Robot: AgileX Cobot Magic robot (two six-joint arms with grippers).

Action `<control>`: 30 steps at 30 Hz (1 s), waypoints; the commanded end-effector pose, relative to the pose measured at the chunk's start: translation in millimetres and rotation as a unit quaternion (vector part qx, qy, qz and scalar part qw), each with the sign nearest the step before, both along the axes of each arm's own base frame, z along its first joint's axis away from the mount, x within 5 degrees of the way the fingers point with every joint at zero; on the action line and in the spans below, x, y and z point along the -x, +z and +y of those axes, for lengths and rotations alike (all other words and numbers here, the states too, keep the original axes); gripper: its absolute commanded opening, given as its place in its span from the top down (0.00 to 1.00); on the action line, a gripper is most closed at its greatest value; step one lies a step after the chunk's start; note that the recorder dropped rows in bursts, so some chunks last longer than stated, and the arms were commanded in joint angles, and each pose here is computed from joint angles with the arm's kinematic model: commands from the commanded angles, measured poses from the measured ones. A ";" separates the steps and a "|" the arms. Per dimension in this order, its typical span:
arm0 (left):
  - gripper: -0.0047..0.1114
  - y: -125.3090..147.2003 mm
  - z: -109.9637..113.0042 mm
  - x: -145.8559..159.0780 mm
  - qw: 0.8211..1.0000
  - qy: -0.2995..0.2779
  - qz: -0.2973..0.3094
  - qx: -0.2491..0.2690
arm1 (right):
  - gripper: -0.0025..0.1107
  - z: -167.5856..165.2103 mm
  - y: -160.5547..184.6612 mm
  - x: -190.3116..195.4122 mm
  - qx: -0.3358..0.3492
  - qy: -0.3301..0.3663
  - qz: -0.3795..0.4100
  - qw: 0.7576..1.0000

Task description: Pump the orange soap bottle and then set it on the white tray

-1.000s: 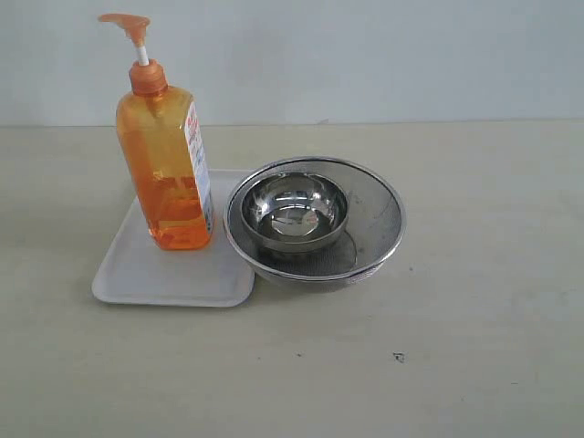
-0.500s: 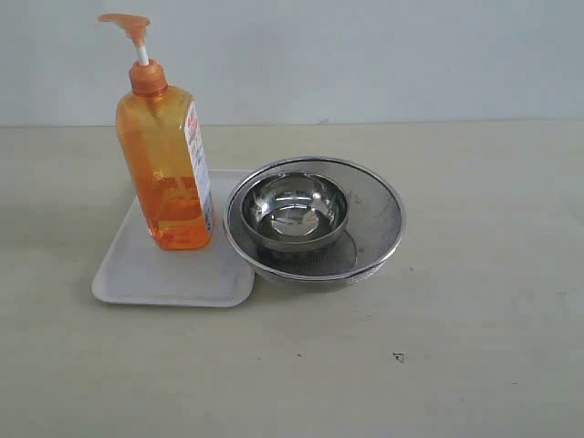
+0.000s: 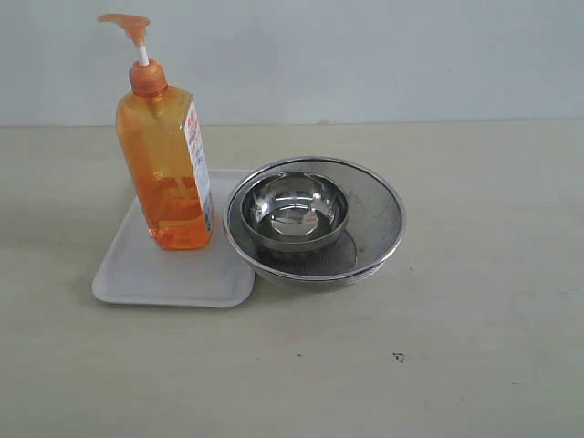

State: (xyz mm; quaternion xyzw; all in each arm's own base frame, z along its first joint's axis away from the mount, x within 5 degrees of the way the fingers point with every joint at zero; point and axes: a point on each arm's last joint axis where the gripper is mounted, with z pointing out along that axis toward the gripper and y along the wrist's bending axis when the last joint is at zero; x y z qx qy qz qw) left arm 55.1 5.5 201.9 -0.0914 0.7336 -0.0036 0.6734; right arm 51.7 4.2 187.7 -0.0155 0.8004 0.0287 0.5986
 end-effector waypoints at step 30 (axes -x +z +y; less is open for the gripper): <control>0.92 -15.3 -3.5 0.5 0.998 -0.019 0.055 0.019 | 0.98 -0.4 -0.2 0.2 -0.001 -0.004 -0.004 1.000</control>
